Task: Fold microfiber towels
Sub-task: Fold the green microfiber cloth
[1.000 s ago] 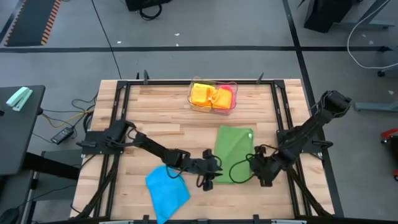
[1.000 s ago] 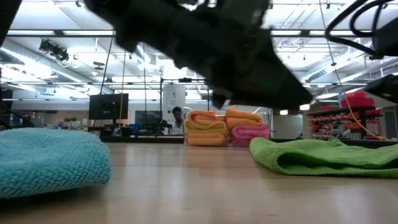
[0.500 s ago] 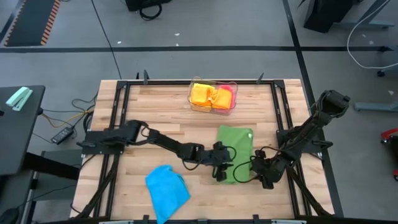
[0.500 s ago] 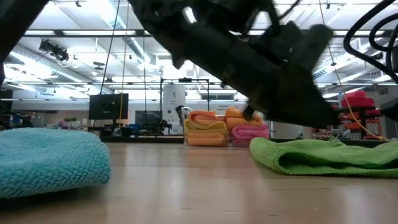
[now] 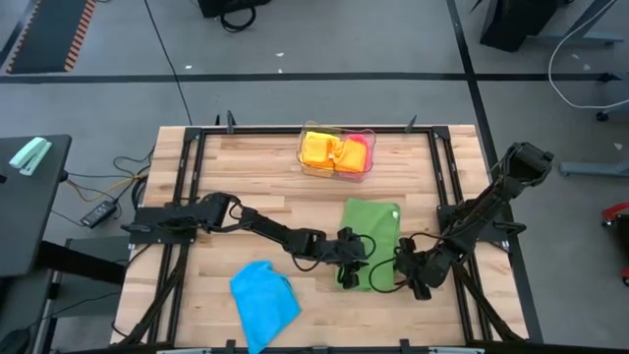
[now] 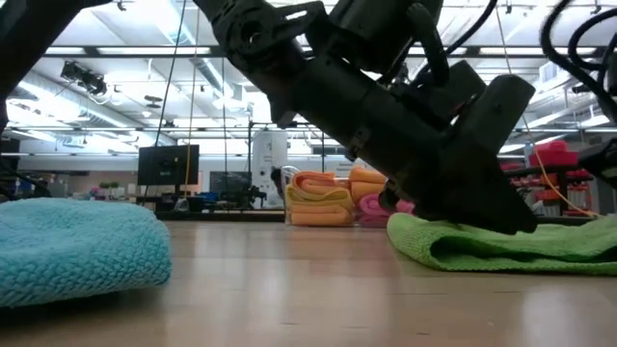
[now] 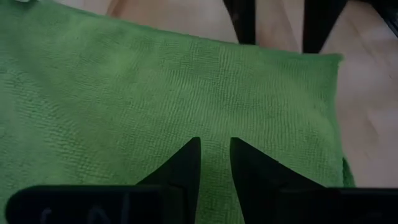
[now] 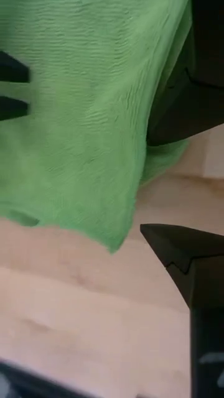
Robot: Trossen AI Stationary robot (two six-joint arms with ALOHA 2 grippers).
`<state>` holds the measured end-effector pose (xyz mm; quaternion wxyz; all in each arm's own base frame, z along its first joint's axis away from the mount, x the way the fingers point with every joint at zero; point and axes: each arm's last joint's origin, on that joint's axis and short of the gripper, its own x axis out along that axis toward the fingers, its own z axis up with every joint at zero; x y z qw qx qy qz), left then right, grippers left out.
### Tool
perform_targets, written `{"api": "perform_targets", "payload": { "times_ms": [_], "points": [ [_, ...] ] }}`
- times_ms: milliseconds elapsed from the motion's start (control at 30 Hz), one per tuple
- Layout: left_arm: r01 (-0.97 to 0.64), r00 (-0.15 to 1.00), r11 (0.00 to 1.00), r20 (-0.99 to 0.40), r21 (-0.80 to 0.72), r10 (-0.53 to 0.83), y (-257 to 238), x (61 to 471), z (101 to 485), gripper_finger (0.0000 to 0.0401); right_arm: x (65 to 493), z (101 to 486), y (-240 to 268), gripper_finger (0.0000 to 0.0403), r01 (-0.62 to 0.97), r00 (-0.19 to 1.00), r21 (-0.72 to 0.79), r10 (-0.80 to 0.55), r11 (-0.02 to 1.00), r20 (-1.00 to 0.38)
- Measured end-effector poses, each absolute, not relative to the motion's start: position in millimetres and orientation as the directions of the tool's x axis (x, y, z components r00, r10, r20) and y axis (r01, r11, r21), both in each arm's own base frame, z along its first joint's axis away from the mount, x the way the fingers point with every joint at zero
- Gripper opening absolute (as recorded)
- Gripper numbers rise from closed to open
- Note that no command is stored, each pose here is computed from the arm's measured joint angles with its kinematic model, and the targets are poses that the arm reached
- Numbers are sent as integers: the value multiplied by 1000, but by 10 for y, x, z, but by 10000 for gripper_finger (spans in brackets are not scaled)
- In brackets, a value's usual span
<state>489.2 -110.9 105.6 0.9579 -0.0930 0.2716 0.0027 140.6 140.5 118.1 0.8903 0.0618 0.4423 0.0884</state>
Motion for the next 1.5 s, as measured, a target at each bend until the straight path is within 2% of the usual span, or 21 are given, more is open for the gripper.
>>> {"api": "perform_targets", "payload": {
  "times_ms": [167,567,733,1067,1267,1500],
  "points": [
    [-73,848,980,-529,-185,-37,-1065,4900,1021,95,1416,1202,1445,226,-152,574,247,289,957,-766],
    [-81,849,977,-526,-197,-36,-1059,4903,1023,85,1268,1179,1554,226,-237,518,280,364,930,-774],
    [-81,849,977,-527,-197,-36,-1059,4903,1024,88,1254,1184,1533,226,-186,485,234,297,954,-823],
    [-80,848,977,-528,-196,-36,-1062,4902,1022,80,1324,1193,1463,225,-149,561,130,192,980,-805],
    [-81,846,977,-532,-195,-36,-1062,4899,1019,85,1382,1181,1461,225,-168,627,191,254,967,-737],
    [-83,843,978,-536,-194,-35,-1058,4897,1015,89,1382,1076,1463,225,-158,602,168,230,973,-765]
  ]
}}
